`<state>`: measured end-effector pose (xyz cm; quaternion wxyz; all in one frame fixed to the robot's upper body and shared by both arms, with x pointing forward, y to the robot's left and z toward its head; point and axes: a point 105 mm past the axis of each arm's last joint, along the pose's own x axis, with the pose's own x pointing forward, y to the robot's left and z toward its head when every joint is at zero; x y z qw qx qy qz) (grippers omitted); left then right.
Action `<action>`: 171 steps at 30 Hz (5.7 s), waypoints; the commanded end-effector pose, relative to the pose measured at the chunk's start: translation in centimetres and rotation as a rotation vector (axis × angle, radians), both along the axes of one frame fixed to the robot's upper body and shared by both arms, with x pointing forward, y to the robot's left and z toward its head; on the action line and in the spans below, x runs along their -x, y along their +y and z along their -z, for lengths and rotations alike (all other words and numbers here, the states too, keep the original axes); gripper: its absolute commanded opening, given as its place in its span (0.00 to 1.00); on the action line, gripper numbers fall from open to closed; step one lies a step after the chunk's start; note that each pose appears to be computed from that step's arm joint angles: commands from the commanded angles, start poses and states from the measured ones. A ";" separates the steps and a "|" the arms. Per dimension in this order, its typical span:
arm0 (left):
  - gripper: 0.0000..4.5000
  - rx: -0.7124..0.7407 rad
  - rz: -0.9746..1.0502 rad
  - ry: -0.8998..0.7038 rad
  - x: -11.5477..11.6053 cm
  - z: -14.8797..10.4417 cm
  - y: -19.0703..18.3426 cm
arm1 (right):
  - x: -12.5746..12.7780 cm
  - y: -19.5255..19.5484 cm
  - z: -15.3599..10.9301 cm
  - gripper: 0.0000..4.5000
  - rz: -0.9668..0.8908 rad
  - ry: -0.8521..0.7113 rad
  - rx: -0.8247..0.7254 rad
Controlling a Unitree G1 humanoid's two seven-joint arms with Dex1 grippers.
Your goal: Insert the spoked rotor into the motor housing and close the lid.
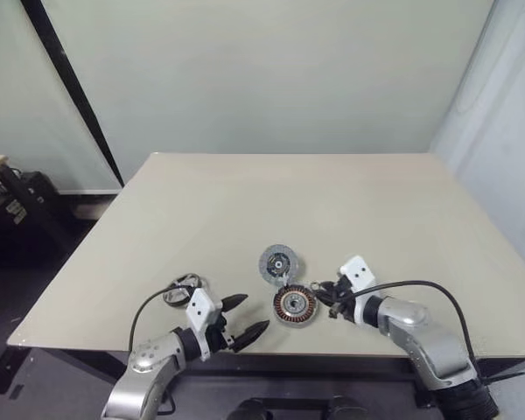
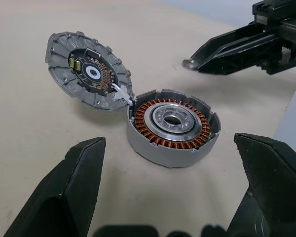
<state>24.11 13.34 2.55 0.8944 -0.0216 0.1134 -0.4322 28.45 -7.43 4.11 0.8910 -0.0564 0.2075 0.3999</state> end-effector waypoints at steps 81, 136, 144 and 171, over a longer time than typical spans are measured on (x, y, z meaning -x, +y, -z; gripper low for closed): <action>1.00 0.003 0.012 -0.071 -0.7 -0.7 -0.4 | -0.3 3.1 -0.3 0.56 -0.087 -0.025 0.057; 1.00 0.002 -0.017 -0.077 -0.4 -1.0 -0.1 | 0.3 4.8 2.8 0.01 -0.166 0.015 0.183; 1.00 0.003 -0.023 -0.076 -0.4 -1.1 0.1 | -0.9 4.9 0.0 0.01 -0.125 -0.033 0.079; 1.00 0.401 -0.661 0.286 0.5 -0.4 7.0 | 0.2 2.8 -3.0 0.99 -0.237 -0.209 0.012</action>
